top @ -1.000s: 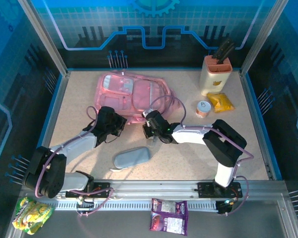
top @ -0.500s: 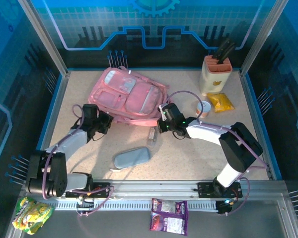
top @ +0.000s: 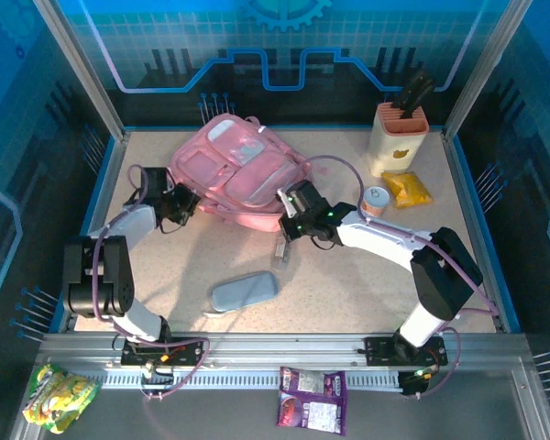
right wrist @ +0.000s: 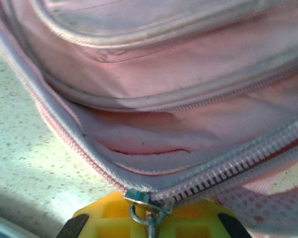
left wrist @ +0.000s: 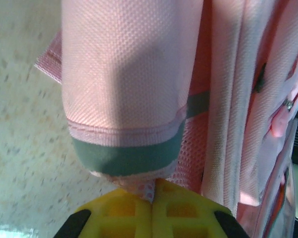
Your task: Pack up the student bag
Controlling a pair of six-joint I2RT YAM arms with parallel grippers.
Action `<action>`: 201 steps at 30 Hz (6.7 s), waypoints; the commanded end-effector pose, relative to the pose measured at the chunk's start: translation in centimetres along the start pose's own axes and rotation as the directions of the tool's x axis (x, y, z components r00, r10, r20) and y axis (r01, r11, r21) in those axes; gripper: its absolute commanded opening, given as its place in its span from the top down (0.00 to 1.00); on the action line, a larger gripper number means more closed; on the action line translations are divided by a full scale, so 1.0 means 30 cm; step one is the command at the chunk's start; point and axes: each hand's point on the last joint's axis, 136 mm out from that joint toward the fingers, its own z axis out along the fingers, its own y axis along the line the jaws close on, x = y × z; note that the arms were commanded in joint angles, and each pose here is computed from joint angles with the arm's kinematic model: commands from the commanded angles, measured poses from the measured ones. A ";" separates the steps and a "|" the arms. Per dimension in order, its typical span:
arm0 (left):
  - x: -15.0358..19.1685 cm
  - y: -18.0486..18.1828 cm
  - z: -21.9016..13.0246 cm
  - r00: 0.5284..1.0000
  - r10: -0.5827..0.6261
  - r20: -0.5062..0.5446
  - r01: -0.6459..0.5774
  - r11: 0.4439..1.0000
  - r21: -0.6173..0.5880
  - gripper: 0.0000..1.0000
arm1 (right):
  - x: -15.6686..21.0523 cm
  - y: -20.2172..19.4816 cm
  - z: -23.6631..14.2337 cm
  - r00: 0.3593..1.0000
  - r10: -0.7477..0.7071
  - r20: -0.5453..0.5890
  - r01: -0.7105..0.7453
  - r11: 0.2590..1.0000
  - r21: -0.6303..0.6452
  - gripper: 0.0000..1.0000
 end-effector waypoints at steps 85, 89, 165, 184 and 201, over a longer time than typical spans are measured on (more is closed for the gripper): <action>-0.031 -0.061 -0.376 0.982 0.034 0.183 -0.055 0.992 0.110 1.00 | -0.027 -0.042 -0.028 0.994 0.109 -0.028 -0.111 0.991 -0.070 1.00; -0.097 -0.038 -0.349 0.978 0.044 0.205 -0.060 0.996 0.072 1.00 | -0.046 0.077 -0.032 1.000 0.010 -0.028 -0.013 0.993 -0.119 1.00; 0.332 0.129 -0.248 0.962 -0.220 0.162 0.234 0.970 -0.073 1.00 | -0.018 0.014 0.085 0.997 0.080 -0.017 -0.081 0.996 -0.038 1.00; 0.119 0.218 -0.311 0.976 -0.128 0.176 0.151 0.981 -0.121 1.00 | -0.097 -0.121 0.143 0.980 0.193 -0.038 -0.194 0.980 -0.033 1.00; 0.071 0.174 -0.237 0.994 -0.025 0.107 0.037 0.993 -0.116 1.00 | 0.006 -0.173 0.066 0.973 0.224 -0.062 -0.222 0.974 0.047 0.89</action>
